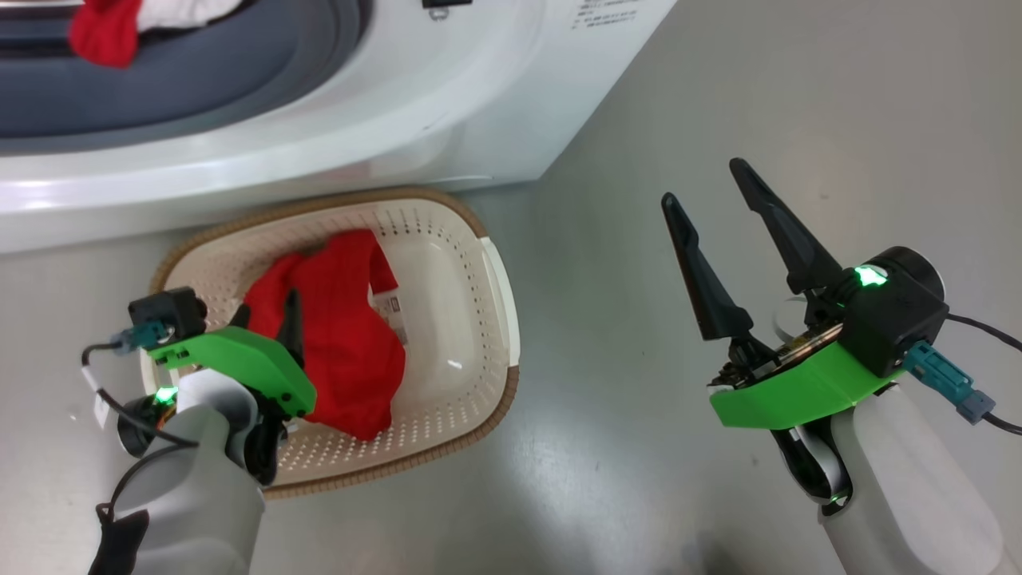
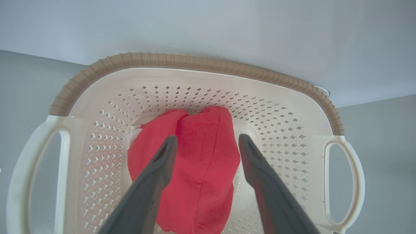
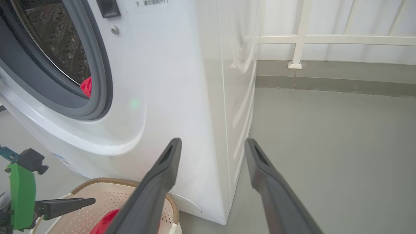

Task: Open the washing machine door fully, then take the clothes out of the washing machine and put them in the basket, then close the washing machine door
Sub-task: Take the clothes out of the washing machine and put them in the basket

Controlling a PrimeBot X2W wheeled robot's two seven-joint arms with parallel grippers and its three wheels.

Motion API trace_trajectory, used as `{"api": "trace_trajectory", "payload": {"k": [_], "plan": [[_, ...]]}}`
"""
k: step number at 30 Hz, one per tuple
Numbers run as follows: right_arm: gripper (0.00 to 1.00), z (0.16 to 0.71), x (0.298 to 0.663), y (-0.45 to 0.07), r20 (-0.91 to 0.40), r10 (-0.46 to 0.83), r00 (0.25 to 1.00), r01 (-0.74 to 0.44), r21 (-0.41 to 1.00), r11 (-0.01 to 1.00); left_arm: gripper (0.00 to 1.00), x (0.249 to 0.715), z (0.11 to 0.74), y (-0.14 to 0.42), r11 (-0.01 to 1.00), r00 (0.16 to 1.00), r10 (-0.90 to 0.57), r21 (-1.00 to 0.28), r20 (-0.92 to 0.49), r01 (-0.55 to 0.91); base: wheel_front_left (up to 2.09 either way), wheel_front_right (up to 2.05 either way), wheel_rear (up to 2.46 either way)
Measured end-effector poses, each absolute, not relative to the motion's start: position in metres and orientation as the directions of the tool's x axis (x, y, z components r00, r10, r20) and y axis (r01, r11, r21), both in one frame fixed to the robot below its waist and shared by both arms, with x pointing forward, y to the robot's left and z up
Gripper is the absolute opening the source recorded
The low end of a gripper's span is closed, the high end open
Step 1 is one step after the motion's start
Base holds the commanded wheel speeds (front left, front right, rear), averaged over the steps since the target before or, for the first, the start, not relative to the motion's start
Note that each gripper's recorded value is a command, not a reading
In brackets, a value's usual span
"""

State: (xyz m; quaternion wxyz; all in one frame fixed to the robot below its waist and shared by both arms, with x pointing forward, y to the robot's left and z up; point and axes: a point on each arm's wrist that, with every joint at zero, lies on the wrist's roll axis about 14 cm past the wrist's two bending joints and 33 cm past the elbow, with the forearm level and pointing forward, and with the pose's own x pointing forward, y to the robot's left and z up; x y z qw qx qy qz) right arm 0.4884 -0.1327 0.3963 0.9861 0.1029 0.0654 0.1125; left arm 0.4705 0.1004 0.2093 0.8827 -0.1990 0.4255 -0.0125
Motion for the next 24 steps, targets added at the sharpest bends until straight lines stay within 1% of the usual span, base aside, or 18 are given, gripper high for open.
{"api": "trace_trajectory", "payload": {"k": [5, 10, 16, 21, 24], "plan": [[1.0, 0.41, 0.488, -0.129, -0.079, 0.244, 0.967, -0.222, 0.219, 0.95, 1.0, 0.476, 0.228, 0.109, 0.924, 0.692, -0.165, -0.356, -0.703, -0.141, 0.0, 0.0, 0.0], [1.0, 0.426, 0.486, -0.125, -0.046, 0.249, 0.967, -0.234, 0.22, 0.947, 1.0, 0.47, 0.246, 0.117, 0.925, 0.728, -0.151, -0.356, -0.668, -0.134, 0.0, 0.0, 0.0], [1.0, 0.445, 0.482, -0.121, -0.006, 0.259, 0.966, -0.251, 0.218, 0.943, 1.0, 0.497, 0.301, 0.125, 0.927, 0.854, -0.146, -0.37, -0.499, -0.058, 0.0, 0.0, 0.0], [1.0, 0.46, 0.476, -0.122, 0.023, 0.251, 0.968, -0.25, 0.221, 0.943, 1.0, 0.49, 0.334, 0.137, 0.938, 0.906, -0.119, -0.345, -0.407, -0.032, 0.0, 0.0, 0.0], [1.0, 0.467, 0.472, -0.122, 0.036, 0.248, 0.968, -0.25, 0.218, 0.943, 1.0, 0.488, 0.357, 0.147, 0.935, 0.936, -0.086, -0.351, -0.343, -0.043, 0.0, 0.0, 0.0]]}}
